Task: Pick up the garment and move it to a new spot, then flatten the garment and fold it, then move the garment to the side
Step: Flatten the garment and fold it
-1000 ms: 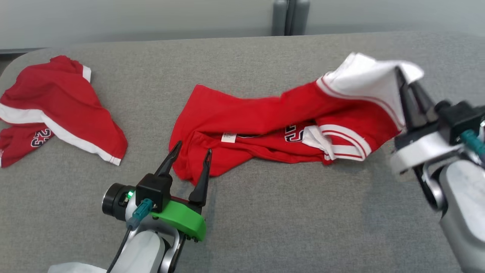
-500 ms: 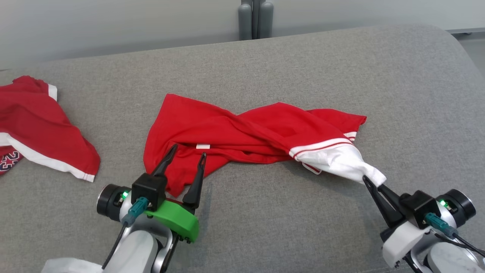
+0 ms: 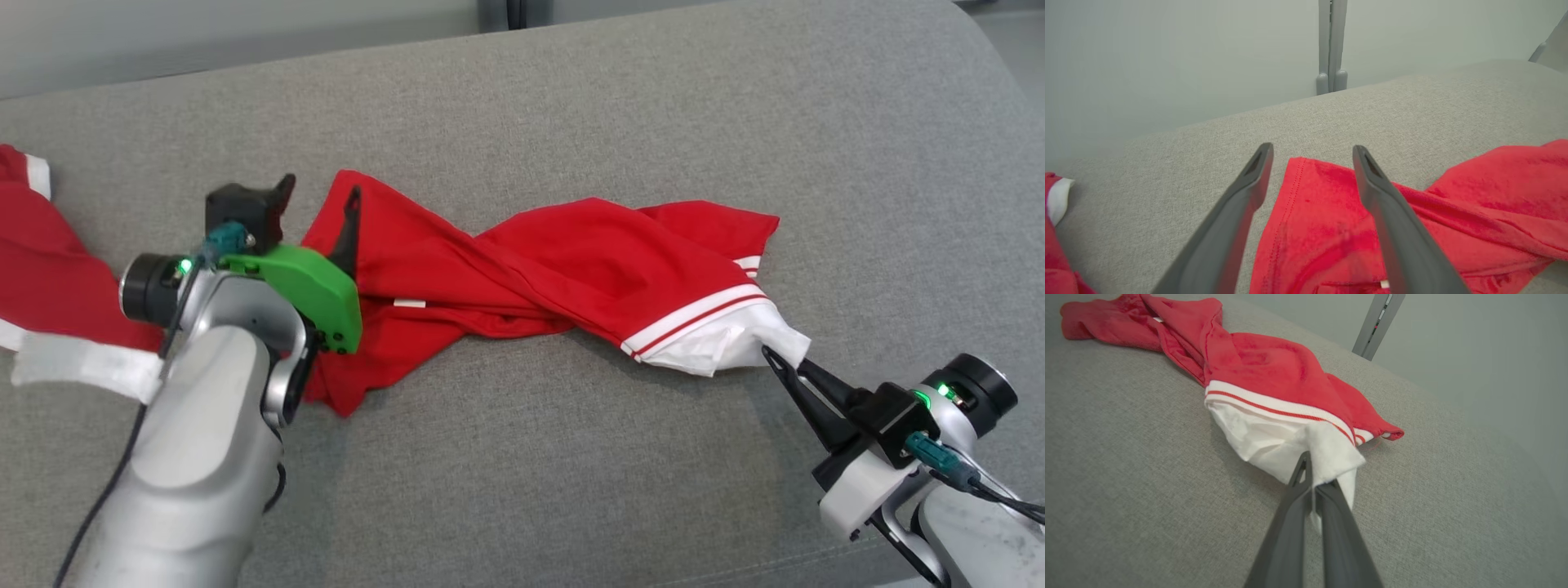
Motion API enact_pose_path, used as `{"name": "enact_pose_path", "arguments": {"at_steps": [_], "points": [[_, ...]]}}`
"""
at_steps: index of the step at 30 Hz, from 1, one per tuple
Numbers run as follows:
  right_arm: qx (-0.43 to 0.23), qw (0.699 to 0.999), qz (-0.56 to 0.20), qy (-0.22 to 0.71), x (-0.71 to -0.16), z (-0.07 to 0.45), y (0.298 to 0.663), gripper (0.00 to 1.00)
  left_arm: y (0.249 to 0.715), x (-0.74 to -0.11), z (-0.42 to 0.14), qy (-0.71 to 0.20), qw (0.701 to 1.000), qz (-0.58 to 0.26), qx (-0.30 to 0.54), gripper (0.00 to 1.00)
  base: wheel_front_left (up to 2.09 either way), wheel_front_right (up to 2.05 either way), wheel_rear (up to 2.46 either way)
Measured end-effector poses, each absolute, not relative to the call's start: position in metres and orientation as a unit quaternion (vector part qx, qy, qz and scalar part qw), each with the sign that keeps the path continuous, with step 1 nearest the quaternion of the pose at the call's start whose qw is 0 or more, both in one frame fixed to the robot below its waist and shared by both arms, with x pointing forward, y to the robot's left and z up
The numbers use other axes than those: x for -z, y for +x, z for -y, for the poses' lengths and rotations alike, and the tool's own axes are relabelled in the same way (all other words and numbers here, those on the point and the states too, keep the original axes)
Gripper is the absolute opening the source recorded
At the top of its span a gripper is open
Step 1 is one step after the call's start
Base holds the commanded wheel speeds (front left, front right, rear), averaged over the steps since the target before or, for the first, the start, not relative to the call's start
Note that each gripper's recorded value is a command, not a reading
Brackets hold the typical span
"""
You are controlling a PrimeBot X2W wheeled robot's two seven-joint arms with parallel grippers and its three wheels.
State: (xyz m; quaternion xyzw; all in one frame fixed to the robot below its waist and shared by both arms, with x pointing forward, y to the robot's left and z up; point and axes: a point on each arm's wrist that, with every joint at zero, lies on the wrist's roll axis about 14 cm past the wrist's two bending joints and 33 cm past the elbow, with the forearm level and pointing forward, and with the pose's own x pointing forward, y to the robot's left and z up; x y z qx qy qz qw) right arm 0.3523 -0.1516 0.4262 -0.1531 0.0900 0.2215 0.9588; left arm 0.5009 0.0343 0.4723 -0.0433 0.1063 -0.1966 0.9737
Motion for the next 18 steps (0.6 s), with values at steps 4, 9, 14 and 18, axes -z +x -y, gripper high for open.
{"name": "enact_pose_path", "arguments": {"at_steps": [4, 9, 14, 18], "points": [[-0.234, 0.957, -0.084, -0.152, -0.427, 0.144, 0.363, 0.00, 0.526, -0.457, -0.034, -0.029, 0.968, -0.154, 0.194, 1.00, 0.00, 0.00, 0.00], [-0.241, 0.956, -0.074, -0.146, -0.429, 0.135, 0.378, 0.00, 0.552, -0.427, -0.044, 0.043, 0.958, -0.210, 0.192, 1.00, 0.00, 0.00, 0.00], [-0.230, 0.960, -0.077, -0.143, -0.425, 0.138, 0.389, 0.00, 0.569, -0.396, -0.048, 0.074, 0.945, -0.253, 0.196, 1.00, 0.00, 0.00, 0.00], [-0.208, 0.962, -0.098, -0.149, -0.414, 0.155, 0.390, 0.00, 0.565, -0.376, -0.014, 0.069, 0.929, -0.272, 0.241, 1.00, 0.00, 0.00, 0.00]]}}
